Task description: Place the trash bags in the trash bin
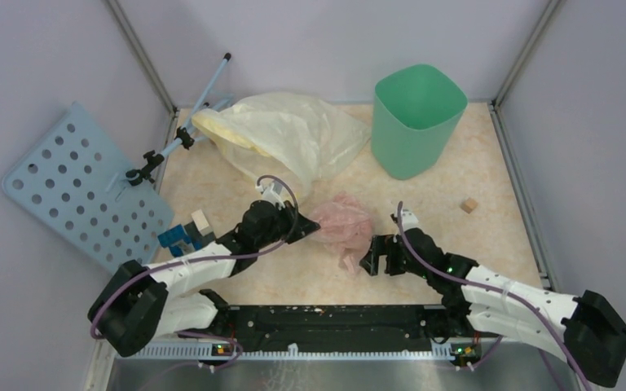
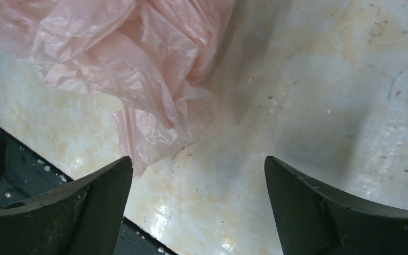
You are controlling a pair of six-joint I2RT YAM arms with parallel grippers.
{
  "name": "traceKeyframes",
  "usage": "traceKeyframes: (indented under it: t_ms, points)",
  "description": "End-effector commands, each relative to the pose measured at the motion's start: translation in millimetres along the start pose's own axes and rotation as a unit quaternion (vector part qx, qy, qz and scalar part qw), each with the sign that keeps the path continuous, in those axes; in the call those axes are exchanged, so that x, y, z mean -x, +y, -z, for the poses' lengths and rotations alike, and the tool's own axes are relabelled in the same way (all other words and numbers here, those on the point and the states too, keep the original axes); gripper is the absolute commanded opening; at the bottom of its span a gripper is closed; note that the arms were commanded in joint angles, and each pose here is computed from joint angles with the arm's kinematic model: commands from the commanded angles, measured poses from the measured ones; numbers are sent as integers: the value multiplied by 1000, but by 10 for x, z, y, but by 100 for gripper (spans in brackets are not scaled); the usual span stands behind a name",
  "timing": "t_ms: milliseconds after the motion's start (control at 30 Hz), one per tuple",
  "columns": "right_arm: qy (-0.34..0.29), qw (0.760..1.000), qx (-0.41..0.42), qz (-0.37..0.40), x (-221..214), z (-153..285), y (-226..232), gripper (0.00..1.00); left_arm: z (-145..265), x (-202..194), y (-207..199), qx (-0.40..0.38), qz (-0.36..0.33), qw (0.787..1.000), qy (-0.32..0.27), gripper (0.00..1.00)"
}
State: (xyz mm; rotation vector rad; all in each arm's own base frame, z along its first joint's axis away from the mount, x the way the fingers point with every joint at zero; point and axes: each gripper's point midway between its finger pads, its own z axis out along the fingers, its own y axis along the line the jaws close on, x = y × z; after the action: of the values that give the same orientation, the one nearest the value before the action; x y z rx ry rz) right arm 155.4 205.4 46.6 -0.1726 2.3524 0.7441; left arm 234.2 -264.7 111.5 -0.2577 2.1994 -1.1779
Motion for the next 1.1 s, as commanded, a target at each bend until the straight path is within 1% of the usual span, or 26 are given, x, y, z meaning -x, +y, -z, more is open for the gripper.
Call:
traceKeyframes:
  t_ms: [0,133,233,400,500,600,667,733,800,867,900,1000,1067]
  points:
    - [-51,998,-23,-16,217,36,-52,94,61,161,-48,-9,11,999,-39,0]
    - [-50,998,43,0,197,61,156,94,98,186,-98,-18,15,999,-44,0]
    - [-43,995,92,3,176,58,337,94,121,167,-182,-37,29,998,-37,0]
    - [-48,995,93,-9,233,-13,383,91,173,145,-314,-65,46,996,-27,0]
    - [-63,993,94,-25,315,-43,421,85,206,156,-317,-66,52,996,-31,0]
    - [-81,990,111,-34,407,-51,507,73,243,165,-316,-67,59,995,-37,0]
    - [-88,988,118,-35,461,-63,558,62,260,173,-318,-68,63,995,-40,0]
    - [-84,989,115,-29,475,-80,581,47,272,177,-322,-69,62,995,-42,0]
    - [-80,992,98,-23,497,-95,554,25,277,192,-297,-64,59,995,-47,0]
    - [-75,995,55,-23,495,-99,416,5,283,246,-236,-49,50,996,-60,0]
    - [-73,997,26,-25,494,-93,319,0,296,295,-179,-34,42,996,-70,0]
    - [-67,995,-63,-34,455,-15,-2,0,341,485,7,20,20,995,-101,0]
    - [-75,992,-99,-39,466,58,-140,0,385,598,111,47,8,992,-115,0]
